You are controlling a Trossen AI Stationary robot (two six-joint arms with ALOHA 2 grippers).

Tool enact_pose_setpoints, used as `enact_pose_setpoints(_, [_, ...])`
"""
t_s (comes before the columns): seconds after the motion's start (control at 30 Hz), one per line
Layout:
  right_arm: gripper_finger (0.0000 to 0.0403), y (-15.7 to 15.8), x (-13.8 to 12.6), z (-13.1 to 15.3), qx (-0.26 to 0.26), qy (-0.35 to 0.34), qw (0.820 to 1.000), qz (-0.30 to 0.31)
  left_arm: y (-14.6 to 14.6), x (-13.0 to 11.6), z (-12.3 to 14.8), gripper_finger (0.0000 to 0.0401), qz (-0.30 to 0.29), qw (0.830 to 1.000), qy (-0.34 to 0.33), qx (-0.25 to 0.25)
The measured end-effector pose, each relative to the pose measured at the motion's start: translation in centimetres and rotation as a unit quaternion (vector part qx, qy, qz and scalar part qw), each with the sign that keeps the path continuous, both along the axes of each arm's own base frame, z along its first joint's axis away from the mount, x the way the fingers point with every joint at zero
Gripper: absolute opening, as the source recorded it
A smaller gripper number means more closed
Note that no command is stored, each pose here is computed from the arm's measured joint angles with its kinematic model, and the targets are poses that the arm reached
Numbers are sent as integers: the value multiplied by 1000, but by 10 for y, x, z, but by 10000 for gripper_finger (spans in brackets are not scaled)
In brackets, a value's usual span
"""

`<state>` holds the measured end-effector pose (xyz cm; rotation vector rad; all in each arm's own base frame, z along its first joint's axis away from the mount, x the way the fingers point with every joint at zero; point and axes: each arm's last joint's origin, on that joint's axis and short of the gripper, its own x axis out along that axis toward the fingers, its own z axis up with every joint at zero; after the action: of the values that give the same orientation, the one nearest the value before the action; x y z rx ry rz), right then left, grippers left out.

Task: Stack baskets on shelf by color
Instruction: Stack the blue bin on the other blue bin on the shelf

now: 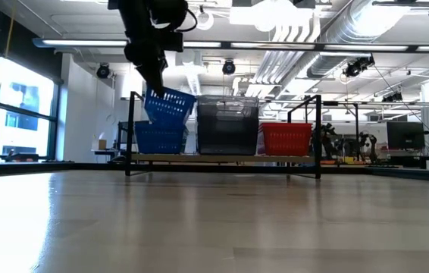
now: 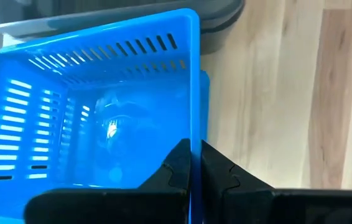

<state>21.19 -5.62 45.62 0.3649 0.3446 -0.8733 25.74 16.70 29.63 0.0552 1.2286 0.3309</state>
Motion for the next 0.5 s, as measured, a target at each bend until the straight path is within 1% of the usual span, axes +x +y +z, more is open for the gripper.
enact_pose_setpoints(0.2, [99,0,0,0,0,0,1000,0,8,0,-7,0,1,1000,8,-14])
enact_pose_setpoints(0.5, [99,0,0,0,1,-1,1000,-1,11,3,-15,0,1,1000,15,-24])
